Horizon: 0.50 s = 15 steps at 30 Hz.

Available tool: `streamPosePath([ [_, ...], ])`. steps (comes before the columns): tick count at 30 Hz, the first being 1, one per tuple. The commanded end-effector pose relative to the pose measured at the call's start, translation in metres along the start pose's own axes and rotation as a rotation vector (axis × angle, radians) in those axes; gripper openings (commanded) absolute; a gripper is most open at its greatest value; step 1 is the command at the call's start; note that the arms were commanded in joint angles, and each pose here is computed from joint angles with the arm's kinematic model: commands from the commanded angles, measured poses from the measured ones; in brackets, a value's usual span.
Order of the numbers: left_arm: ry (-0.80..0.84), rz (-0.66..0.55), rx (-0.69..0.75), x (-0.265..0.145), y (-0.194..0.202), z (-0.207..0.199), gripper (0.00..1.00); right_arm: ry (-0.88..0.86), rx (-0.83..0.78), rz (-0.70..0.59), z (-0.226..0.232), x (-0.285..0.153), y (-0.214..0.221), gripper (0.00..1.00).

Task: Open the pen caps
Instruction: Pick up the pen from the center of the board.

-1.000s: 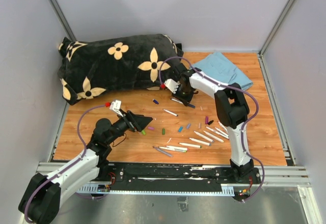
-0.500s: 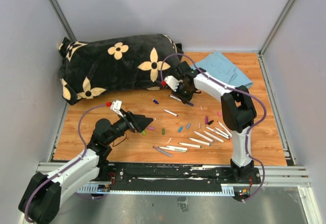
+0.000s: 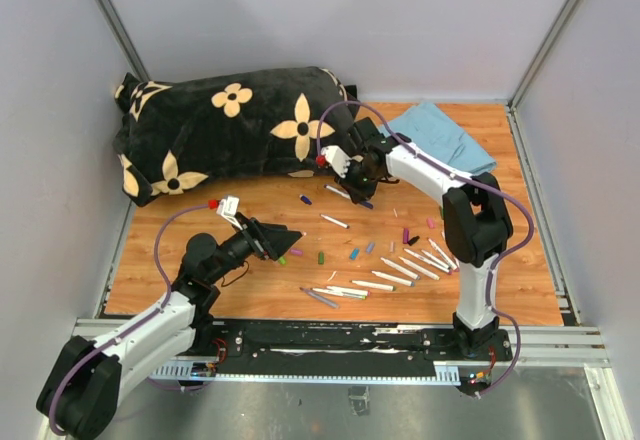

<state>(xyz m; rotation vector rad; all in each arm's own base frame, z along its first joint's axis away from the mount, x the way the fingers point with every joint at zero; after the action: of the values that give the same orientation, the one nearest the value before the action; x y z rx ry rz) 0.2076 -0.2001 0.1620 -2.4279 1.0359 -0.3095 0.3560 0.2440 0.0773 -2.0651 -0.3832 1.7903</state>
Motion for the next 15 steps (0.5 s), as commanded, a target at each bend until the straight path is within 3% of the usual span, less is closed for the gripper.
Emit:
streamPosePath([
  [1,0.033,0.0,0.007,-0.001,0.0,-0.004,0.91,-0.028,-0.003,-0.059,0.006,-0.012,-0.005,0.01],
  [15,0.08,-0.004,0.009,0.0,-0.001,-0.013,0.91,-0.08,0.042,-0.232,0.014,-0.038,-0.03,0.01],
])
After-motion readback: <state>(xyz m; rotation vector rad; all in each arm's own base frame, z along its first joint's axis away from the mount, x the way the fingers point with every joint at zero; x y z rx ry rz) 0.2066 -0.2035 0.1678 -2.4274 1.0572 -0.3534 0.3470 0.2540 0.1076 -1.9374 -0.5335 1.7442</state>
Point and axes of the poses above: each gripper's point midway between its finger pads, its own x axis out along the fingers, its own z axis along the line the jaws close on, y = z × x, the point moved 1 cm from there along -x, back along the fingers, and after that the axes turned 13 degrees about -x, right-handed, at the moved point
